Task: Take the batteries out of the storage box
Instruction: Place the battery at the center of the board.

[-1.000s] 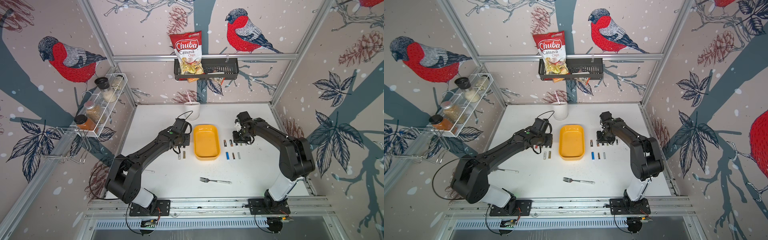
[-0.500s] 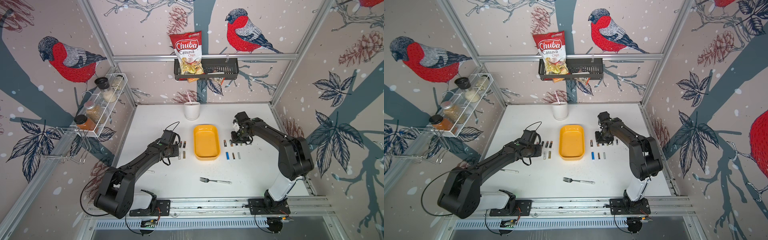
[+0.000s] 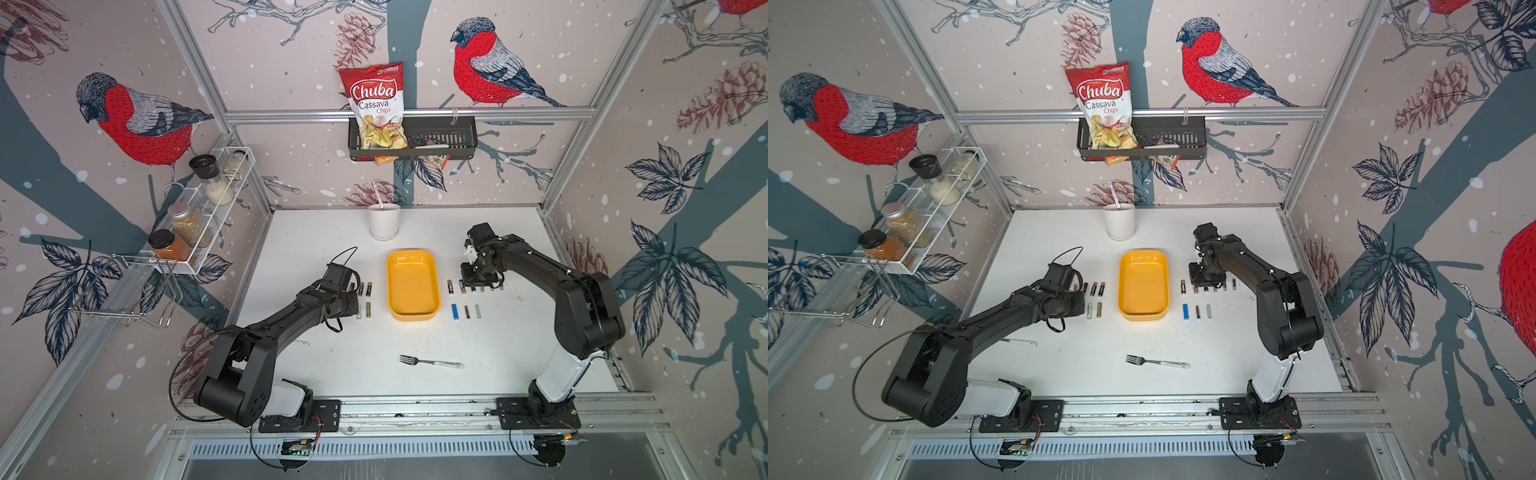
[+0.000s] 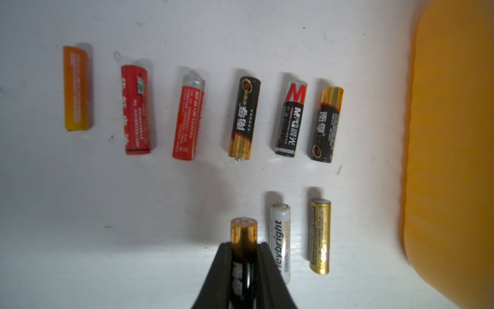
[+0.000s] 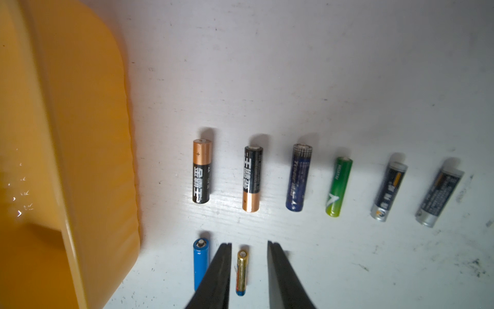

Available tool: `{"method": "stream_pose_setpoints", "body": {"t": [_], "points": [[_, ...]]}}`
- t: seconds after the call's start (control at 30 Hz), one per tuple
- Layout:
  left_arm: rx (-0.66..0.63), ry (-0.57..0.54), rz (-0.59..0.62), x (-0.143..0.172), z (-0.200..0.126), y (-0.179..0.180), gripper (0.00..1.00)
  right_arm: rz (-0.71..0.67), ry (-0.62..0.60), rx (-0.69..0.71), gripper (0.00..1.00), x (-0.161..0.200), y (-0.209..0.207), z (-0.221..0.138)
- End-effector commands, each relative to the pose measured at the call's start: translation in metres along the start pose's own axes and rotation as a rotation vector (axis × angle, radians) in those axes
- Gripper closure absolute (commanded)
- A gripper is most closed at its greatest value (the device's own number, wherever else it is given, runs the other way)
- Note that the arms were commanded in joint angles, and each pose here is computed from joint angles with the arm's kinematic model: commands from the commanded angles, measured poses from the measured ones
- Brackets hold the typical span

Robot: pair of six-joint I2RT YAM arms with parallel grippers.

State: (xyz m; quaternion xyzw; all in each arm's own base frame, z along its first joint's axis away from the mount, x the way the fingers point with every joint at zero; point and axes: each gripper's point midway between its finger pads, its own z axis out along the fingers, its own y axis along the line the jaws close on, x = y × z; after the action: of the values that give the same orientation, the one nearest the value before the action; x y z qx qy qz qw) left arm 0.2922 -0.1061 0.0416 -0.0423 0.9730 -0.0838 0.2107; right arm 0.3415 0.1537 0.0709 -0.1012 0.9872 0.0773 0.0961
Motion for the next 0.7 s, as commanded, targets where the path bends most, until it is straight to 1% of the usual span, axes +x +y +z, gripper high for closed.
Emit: {"method": "stream_pose_setpoints", "body": {"t": [0.0, 0.37, 0.67], "points": [[0.007, -0.017, -0.01, -0.003, 0.004, 0.0, 0.89, -0.007, 0.005, 0.01, 0.7, 0.001, -0.001, -0.002], [-0.017, -0.007, -0.011, 0.0, 0.013, 0.004, 0.88, -0.007, 0.008, 0.014, 0.7, 0.0, -0.001, -0.002], [-0.01, 0.017, -0.013, 0.004, 0.019, 0.004, 0.87, -0.007, 0.013, 0.013, 0.7, 0.0, -0.001, -0.001]]}}
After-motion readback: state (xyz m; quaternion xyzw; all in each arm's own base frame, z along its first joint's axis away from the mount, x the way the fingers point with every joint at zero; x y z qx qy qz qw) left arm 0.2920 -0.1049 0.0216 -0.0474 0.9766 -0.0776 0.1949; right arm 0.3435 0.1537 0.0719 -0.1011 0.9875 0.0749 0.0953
